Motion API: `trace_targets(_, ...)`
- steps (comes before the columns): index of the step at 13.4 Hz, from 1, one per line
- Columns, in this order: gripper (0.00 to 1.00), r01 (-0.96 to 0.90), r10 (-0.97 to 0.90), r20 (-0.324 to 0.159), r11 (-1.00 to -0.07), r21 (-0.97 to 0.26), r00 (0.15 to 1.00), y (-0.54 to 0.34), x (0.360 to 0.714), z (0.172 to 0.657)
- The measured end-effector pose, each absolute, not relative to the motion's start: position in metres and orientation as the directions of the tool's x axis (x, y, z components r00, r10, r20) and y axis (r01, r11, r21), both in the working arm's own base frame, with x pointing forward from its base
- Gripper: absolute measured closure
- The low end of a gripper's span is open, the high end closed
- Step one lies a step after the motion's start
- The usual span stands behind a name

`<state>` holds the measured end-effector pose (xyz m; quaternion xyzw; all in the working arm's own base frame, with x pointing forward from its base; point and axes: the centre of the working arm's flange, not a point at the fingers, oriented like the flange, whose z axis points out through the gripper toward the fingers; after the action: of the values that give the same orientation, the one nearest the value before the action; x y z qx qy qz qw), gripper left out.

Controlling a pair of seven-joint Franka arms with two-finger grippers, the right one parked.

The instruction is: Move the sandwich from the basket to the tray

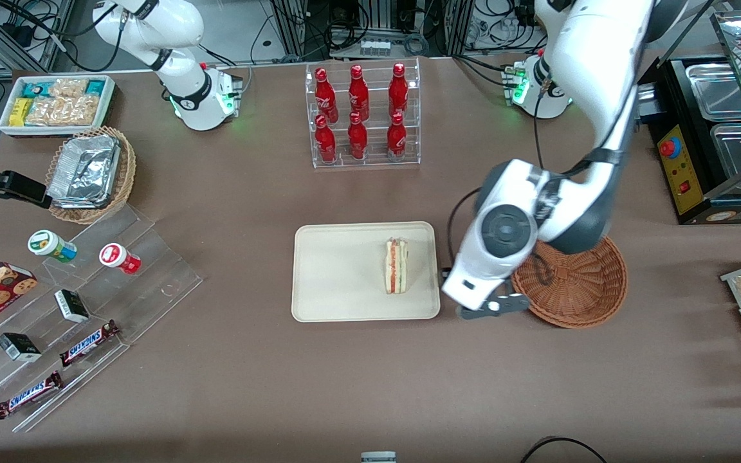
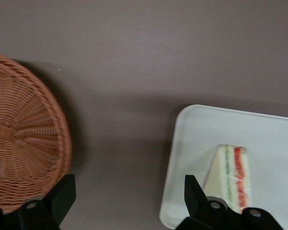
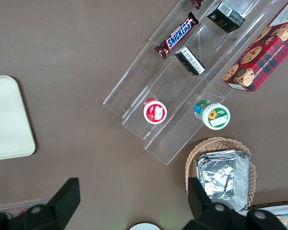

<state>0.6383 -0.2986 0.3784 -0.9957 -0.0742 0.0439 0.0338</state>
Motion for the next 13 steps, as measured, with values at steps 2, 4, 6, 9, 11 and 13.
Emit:
trace_targets(2, 0.00, 0.133, 0.141, -0.105, -0.988, -0.081, 0.984, -0.253, 0.647, 0.399)
trace_targets(4, 0.00, 0.114, 0.125, -0.132, -0.989, -0.089, 0.983, -0.214, 0.648, 0.423)
trace_targets(6, 0.00, 0.084, 0.095, -0.156, -0.994, -0.075, 0.983, -0.181, 0.642, 0.451)
trace_targets(9, 0.00, 0.041, 0.048, -0.179, -0.998, -0.039, 0.983, -0.125, 0.610, 0.512)
trace_targets(11, 0.00, 0.048, 0.054, -0.170, -0.998, -0.040, 0.984, -0.103, 0.581, 0.558)
trace_targets(13, 0.00, 0.059, 0.066, -0.158, -0.997, -0.048, 0.985, -0.093, 0.551, 0.599)
